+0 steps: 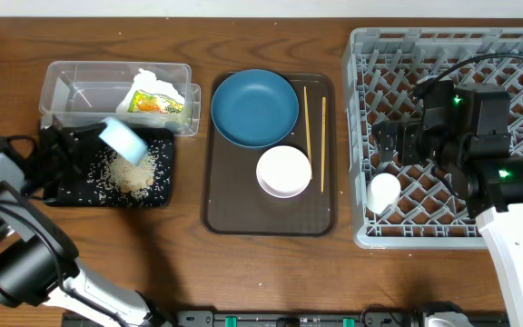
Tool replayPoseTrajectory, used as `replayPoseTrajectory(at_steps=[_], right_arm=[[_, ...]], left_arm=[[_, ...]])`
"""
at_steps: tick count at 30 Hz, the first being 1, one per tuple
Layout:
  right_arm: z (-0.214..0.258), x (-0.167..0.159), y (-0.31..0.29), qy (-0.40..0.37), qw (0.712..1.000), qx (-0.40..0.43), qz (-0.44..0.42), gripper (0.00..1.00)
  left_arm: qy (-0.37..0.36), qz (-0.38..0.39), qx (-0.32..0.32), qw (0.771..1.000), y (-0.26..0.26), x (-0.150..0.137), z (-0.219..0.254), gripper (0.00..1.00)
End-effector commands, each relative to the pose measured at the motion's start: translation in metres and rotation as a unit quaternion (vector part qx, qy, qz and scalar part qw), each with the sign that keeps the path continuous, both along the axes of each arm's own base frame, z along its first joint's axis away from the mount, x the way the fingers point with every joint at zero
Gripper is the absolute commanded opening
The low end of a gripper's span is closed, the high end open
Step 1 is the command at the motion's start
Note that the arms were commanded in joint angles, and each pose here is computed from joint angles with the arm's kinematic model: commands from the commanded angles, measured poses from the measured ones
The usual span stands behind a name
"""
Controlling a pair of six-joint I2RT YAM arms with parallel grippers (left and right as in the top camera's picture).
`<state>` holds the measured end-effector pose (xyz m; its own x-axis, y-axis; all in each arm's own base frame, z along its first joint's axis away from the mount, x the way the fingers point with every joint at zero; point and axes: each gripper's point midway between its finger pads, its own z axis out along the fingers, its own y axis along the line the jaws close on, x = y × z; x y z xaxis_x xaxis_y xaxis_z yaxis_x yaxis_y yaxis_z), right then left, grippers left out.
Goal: Sort waste into correct bins and load items into the dishwasher rack
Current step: 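Carry the bowl left and tip the rice onto the black tray, then return the empty light-blue bowl to the brown tray with the left gripper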
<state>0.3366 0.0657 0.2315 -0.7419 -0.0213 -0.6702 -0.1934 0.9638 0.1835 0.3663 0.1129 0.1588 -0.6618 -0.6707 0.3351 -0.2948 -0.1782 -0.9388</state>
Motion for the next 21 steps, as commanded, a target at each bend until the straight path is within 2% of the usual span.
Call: replayPoseTrajectory(at_steps=[1,5,10,16,21], right_arm=[[0.007,0.003,-0.005,-0.006,1.000,0.005,-0.012,0.99],[0.006,0.003,-0.005,-0.005,1.000,0.005,-0.012,0.99],[0.006,0.002,-0.005,-0.002,1.000,0.005,-0.012,0.99],[0.006,0.002,-0.005,-0.002,1.000,0.005,-0.012,0.99],[0.005,0.002,-0.006,-0.003,1.000,0.002,-0.012,0.99]], left_arm=[[-0.013,0.014,-0.007,1.000,0.010,-0.002,0.019,0.06],[-0.029,0.012,0.010,0.999,0.006,-0.006,0.036,0.06],[-0.138,0.014,0.119,0.983,0.015,-0.003,0.062,0.06],[-0.170,0.013,0.151,0.974,0.014,-0.004,0.070,0.06],[-0.143,0.015,0.124,0.982,0.014,-0.004,0.070,0.06]])
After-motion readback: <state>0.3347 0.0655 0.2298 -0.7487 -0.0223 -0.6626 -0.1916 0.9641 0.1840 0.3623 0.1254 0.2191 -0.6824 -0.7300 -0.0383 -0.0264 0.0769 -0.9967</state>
